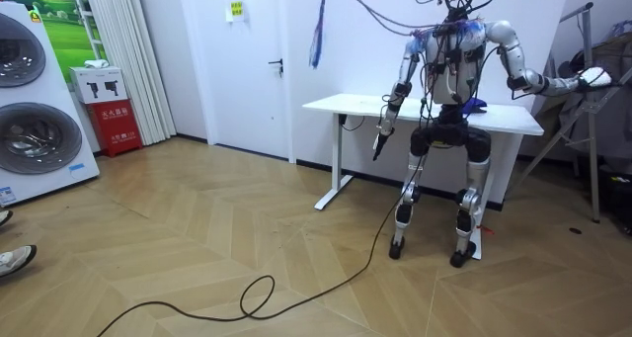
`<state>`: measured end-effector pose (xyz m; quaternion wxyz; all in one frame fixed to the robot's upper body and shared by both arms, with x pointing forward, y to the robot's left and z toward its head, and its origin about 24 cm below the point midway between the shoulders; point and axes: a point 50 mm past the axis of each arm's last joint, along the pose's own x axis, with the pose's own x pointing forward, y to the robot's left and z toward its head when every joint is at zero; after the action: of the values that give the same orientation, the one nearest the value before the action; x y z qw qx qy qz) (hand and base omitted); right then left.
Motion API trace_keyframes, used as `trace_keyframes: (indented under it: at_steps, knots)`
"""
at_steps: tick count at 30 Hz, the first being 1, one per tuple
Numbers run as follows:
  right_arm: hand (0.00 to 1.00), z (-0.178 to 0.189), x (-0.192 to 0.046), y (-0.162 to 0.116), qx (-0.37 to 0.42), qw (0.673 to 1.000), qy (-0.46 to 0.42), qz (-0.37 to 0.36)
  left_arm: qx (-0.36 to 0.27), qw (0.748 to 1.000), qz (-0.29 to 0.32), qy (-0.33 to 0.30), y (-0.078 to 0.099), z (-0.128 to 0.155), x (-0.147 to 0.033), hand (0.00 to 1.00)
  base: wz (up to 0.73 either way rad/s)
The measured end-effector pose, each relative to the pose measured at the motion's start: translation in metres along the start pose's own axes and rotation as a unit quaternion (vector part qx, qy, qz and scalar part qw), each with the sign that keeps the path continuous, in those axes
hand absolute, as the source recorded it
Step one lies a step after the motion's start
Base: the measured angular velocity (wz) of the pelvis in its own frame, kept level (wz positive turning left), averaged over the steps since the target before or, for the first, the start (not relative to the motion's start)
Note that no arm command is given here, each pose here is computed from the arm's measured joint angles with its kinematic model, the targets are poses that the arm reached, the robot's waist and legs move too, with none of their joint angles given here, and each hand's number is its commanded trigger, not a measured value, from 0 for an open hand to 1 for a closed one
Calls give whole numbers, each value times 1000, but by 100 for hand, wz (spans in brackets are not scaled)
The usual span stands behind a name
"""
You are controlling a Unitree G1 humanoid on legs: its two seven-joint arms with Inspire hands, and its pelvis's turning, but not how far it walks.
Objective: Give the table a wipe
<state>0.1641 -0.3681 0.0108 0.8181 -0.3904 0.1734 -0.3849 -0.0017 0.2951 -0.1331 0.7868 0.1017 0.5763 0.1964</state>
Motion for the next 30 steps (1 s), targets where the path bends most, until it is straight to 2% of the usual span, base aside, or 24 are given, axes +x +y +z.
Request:
trace_keyframes:
  at_steps: [9, 15, 18, 21, 23, 26, 30]
  knots:
    - [0, -56, -4, -9, 0, 991, 134, -9, -17, 1000, 13, 1, 13, -6, -4, 0, -9]
    - [0, -103, -26, -9, -42, 971, 234, 20, -23, 1000, 19, 5, 16, -9, -5, 0, -3]
    - [0, -137, -56, -2, -80, 944, 309, 83, -20, 1000, 16, 5, 13, -8, -4, 0, 0]
    - [0, -164, -92, 8, -133, 904, 366, 178, -12, 1000, 8, 17, 8, -10, -2, 0, -3]
    - [0, -181, -124, 12, -162, 862, 411, 246, -9, 999, 9, 32, 5, -15, -1, 0, 2]
    - [0, -189, -160, 29, -155, 821, 454, 309, 12, 999, 6, 44, -4, -18, 0, 0, -4]
    - [0, -184, -190, 53, -140, 788, 466, 378, 56, 996, -1, 66, -16, -25, 1, 0, 8]
